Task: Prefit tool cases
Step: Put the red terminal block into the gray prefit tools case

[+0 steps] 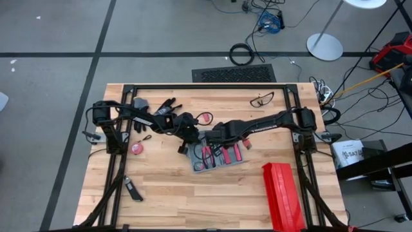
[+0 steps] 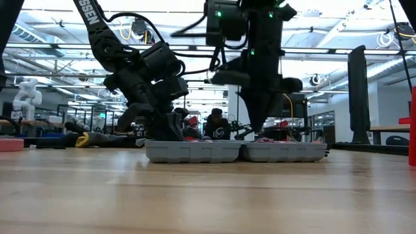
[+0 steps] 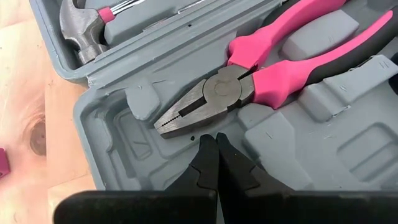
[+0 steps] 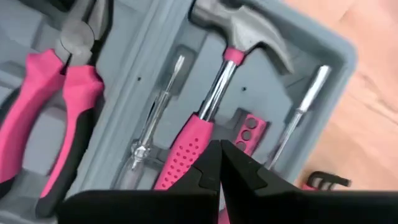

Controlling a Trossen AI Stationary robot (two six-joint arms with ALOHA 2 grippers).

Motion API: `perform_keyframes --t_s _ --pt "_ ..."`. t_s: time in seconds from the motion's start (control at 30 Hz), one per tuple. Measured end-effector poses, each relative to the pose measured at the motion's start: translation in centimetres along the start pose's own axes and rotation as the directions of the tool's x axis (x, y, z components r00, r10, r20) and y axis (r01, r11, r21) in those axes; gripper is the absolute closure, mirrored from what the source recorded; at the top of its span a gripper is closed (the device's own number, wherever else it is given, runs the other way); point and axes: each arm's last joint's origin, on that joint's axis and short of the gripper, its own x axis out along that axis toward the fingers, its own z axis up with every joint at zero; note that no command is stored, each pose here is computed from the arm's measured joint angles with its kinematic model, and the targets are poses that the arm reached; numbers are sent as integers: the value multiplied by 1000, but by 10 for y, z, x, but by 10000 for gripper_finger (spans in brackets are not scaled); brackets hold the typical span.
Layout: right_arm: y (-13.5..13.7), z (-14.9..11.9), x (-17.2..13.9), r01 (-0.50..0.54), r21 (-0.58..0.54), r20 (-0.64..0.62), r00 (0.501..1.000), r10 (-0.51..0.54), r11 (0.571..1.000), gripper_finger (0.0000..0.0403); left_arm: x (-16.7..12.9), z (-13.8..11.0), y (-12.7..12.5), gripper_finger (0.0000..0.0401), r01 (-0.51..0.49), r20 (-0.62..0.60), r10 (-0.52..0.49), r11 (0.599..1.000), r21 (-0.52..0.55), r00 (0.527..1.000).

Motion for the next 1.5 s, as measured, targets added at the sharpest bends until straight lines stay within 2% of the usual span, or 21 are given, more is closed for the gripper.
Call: perform_keyframes --t_s 0.3,0.4,0.5,0.6,0.83,1.0,1.13,1.23,1.37,1.5 --pt "-8 -15 24 8 47 -63 998 -5 999 403 0 0 0 401 0 1 0 1000 1 1000" --pt "-4 -11 19 -25 35 -50 998 26 999 403 0 0 0 401 1 1 -1 1000 1 1000" --pt "1 -1 -1 -64 24 41 997 63 998 403 0 0 0 401 2 1 -2 1000 0 1000" --pt "1 0 -10 -13 15 82 997 11 1000 403 0 0 0 401 3 1 -3 1000 0 1000" --pt "4 -4 15 74 17 29 997 -74 997 403 0 0 0 401 2 1 -2 1000 0 1000" --pt "10 -5 28 66 6 21 998 -67 998 403 0 0 0 401 3 0 -3 1000 0 1000" --pt "13 -3 12 61 9 101 993 -62 998 403 0 0 0 401 5 -3 -5 1000 -2 1000" --pt "9 -5 -7 108 32 110 988 -111 994 403 0 0 0 401 5 -3 -5 1000 -3 1000" --pt "4 -13 -8 179 48 80 980 -183 983 403 0 0 0 401 5 -3 -5 1000 -3 1000" --pt "5 -14 0 170 55 65 983 -173 984 403 0 0 0 401 5 -3 -5 1000 -3 1000"
